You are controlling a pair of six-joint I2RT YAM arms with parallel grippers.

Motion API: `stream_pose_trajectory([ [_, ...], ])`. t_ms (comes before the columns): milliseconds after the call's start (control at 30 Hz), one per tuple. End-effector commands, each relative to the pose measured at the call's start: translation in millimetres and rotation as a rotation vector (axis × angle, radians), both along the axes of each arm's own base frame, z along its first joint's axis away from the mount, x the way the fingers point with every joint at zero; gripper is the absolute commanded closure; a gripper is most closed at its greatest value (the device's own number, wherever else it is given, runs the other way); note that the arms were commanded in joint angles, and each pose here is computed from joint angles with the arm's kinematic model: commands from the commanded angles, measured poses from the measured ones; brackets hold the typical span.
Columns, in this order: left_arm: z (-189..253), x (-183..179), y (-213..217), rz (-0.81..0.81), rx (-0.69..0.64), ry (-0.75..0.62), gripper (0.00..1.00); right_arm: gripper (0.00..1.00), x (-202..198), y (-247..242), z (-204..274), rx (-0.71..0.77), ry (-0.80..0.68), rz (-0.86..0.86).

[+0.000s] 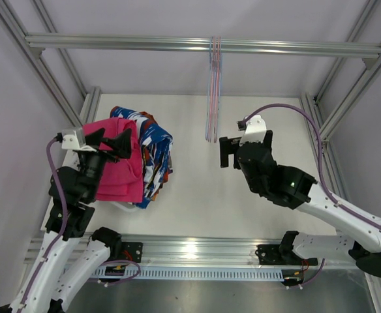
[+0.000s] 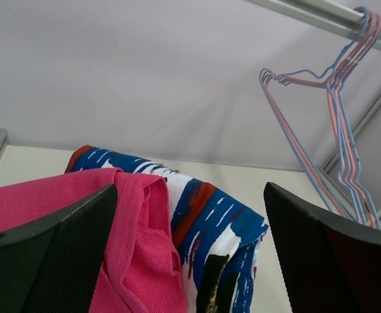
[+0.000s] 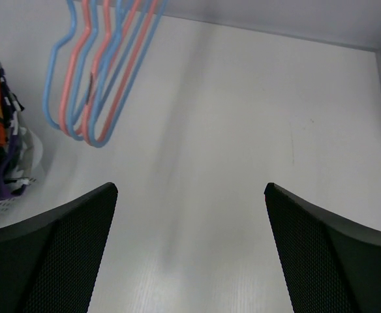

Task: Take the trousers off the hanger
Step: Reset both arms

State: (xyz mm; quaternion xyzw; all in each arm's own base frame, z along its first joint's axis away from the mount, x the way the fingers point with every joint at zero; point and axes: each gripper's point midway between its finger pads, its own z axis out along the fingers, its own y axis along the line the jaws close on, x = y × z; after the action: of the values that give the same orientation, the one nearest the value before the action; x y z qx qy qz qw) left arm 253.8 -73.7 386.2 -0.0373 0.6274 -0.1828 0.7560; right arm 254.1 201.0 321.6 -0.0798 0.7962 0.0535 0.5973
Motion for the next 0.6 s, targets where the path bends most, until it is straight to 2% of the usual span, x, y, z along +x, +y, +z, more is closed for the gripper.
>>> stream_pose_trajectory([
  [0,27.7,-20.6,0.6,-0.030,-0.021,-0.087,0.03,0.00,-2.3,-33.6,12.7,0.009,-0.069,-0.113],
  [267,23.2,-23.4,13.4,0.067,0.021,-0.039,0.03,0.01,-11.2,-95.5,16.4,0.007,-0.141,-0.378],
  [433,6.7,-24.9,15.5,0.084,0.040,0.093,0.02,0.01,-13.2,-103.5,13.7,0.043,-0.152,-0.439],
  [567,-6.1,-39.7,17.5,0.053,0.024,0.117,0.03,0.01,-13.1,-106.0,10.1,0.025,-0.160,-0.487],
])
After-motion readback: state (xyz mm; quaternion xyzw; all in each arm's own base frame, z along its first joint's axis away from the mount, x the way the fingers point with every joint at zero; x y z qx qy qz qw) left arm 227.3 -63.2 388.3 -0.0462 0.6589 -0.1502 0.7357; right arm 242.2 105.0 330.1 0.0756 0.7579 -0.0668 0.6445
